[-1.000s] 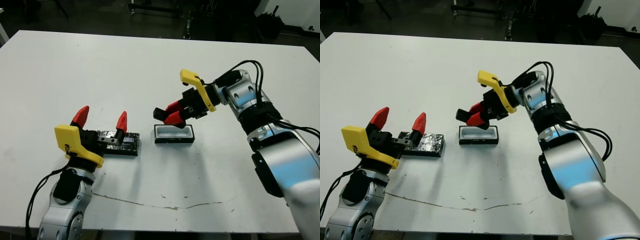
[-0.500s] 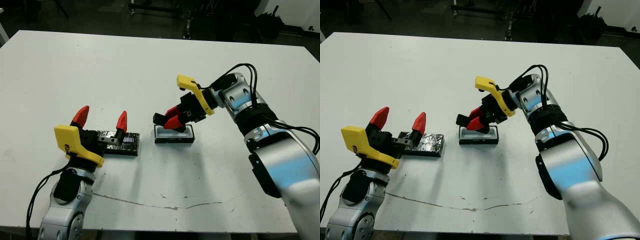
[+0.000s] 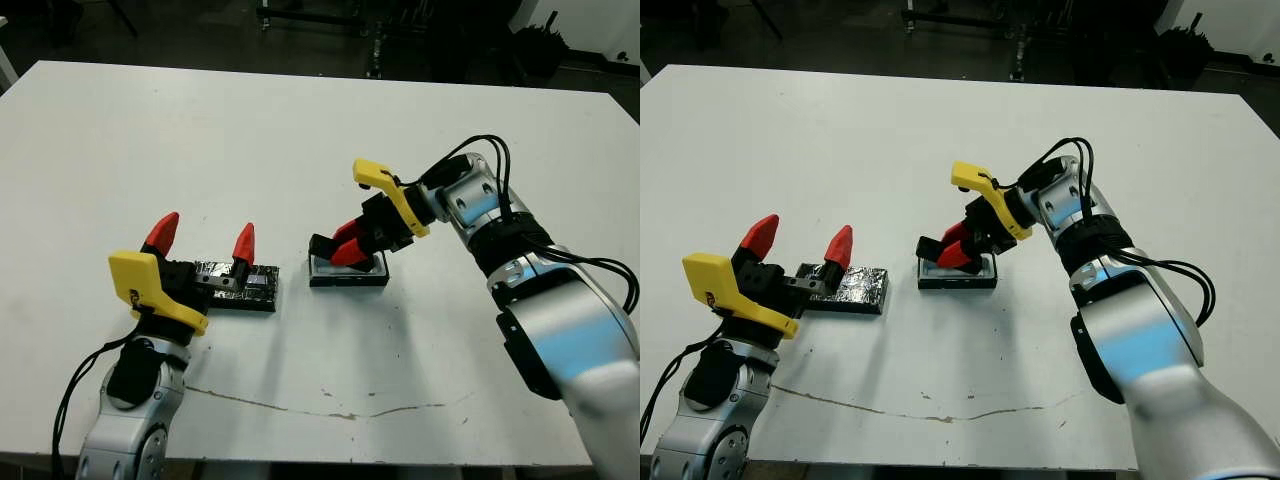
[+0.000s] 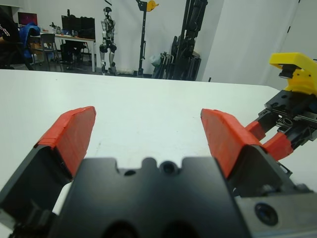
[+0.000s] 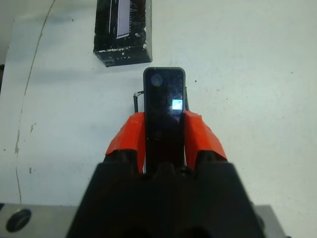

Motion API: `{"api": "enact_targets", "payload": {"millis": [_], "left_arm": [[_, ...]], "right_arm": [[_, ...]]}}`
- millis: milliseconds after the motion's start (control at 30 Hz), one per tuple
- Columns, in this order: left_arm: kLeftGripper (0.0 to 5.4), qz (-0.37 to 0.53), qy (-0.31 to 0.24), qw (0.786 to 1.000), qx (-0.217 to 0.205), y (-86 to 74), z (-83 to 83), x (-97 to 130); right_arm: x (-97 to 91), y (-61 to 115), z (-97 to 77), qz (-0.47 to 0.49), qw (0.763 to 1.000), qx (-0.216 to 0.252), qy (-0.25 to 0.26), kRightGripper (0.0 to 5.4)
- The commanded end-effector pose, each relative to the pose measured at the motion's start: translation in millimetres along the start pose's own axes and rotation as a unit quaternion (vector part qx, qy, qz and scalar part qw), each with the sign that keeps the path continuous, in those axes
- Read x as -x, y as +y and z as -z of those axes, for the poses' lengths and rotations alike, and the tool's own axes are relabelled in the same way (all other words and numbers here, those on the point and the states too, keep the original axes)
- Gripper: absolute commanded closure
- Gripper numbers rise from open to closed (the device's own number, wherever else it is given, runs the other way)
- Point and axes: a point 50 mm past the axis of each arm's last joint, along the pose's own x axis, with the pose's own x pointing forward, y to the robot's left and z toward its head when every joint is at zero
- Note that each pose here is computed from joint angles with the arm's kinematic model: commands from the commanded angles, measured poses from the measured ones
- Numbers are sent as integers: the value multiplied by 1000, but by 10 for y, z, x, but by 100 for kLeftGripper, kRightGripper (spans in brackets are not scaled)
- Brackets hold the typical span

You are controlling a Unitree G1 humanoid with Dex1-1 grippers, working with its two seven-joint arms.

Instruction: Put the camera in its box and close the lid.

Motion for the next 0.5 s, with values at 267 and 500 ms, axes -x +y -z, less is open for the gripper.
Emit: {"api": "enact_targets", "payload": {"millis": [267,500], "left_arm": [[0,1,6,1000,2,22,23,15],[0,-3,9,1000,2,24,25,23]], "right_arm": [[-36,1,144,14,1000,1,11,373],[-14,5,218,11,1000,-12,20,373]]}}
